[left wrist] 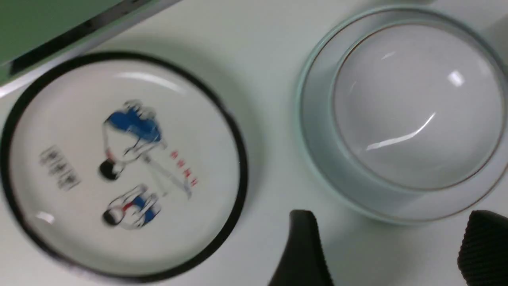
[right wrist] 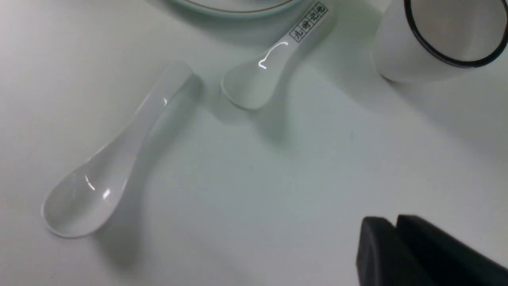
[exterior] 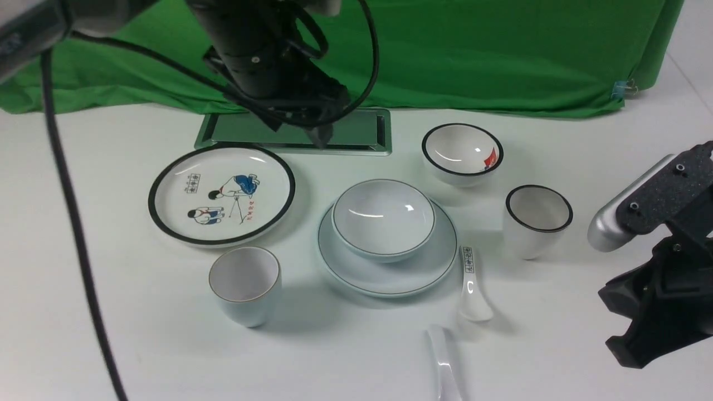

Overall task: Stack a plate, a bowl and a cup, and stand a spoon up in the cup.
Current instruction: Use the left arm to grab a blue teacup

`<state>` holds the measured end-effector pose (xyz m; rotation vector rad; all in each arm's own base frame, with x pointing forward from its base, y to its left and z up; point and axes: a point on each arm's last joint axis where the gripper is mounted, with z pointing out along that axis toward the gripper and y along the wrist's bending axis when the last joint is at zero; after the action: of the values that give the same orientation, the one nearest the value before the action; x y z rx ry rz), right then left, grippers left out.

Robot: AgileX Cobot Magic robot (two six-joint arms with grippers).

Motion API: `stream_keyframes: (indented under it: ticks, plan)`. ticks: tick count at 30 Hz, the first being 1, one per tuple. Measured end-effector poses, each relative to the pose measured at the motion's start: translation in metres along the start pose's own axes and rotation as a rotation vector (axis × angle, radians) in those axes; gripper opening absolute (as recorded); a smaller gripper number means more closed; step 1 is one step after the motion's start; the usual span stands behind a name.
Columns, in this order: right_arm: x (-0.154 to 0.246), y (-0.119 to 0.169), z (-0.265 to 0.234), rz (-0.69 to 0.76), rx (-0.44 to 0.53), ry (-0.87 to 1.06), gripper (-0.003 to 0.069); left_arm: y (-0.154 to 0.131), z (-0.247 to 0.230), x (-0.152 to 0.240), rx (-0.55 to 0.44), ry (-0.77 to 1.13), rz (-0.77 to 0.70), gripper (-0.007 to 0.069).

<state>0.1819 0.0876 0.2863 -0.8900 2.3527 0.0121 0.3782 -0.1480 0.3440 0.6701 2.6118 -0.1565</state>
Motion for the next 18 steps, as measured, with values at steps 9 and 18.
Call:
stream_keyframes:
  ticks: [9,18]
  plan:
    - [0.001,0.000,0.000,0.000,-0.002,0.008,0.0095,0.008,0.020,0.079,-0.097,0.196,-0.051,0.0391]
    - [0.000,0.000,0.000,0.000,0.001,-0.004,0.0096,0.006,0.077,0.125,-0.103,0.173,-0.081,0.0353]
